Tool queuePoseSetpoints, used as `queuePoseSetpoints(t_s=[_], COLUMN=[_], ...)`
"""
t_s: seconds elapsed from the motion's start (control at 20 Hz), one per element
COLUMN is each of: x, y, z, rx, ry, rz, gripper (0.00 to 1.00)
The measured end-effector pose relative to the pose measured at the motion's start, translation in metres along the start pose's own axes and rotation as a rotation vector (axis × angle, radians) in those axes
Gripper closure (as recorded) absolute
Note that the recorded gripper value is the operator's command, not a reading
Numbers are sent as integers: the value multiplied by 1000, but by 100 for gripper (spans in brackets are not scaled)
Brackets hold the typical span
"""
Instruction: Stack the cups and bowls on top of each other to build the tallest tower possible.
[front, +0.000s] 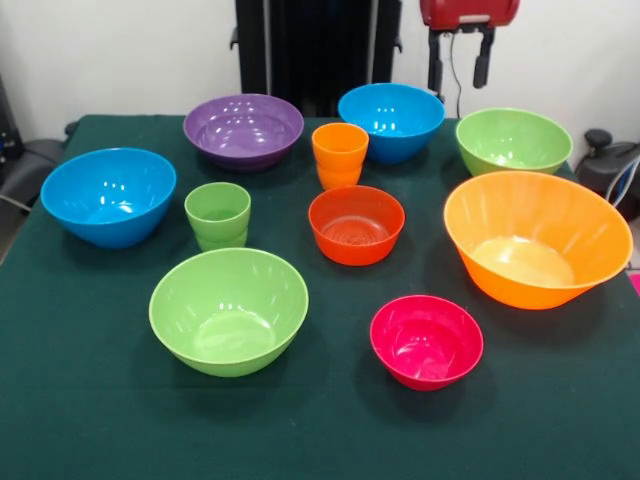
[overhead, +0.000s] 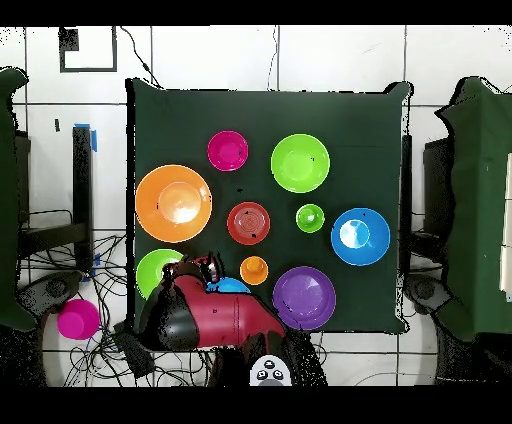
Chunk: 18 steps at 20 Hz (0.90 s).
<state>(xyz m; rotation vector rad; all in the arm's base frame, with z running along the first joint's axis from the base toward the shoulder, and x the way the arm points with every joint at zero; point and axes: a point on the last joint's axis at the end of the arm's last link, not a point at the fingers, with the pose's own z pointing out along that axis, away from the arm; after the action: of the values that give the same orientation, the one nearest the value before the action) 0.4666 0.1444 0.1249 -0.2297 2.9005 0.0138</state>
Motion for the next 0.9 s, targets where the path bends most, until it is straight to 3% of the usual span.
queuePoseSetpoints(t_s=[0.5,0.9], x=[-15,-30], y=[-4,-35], z=[-1,5], rx=[5,16], ry=[-22,-7], rz=[2,57], gripper=[0,0])
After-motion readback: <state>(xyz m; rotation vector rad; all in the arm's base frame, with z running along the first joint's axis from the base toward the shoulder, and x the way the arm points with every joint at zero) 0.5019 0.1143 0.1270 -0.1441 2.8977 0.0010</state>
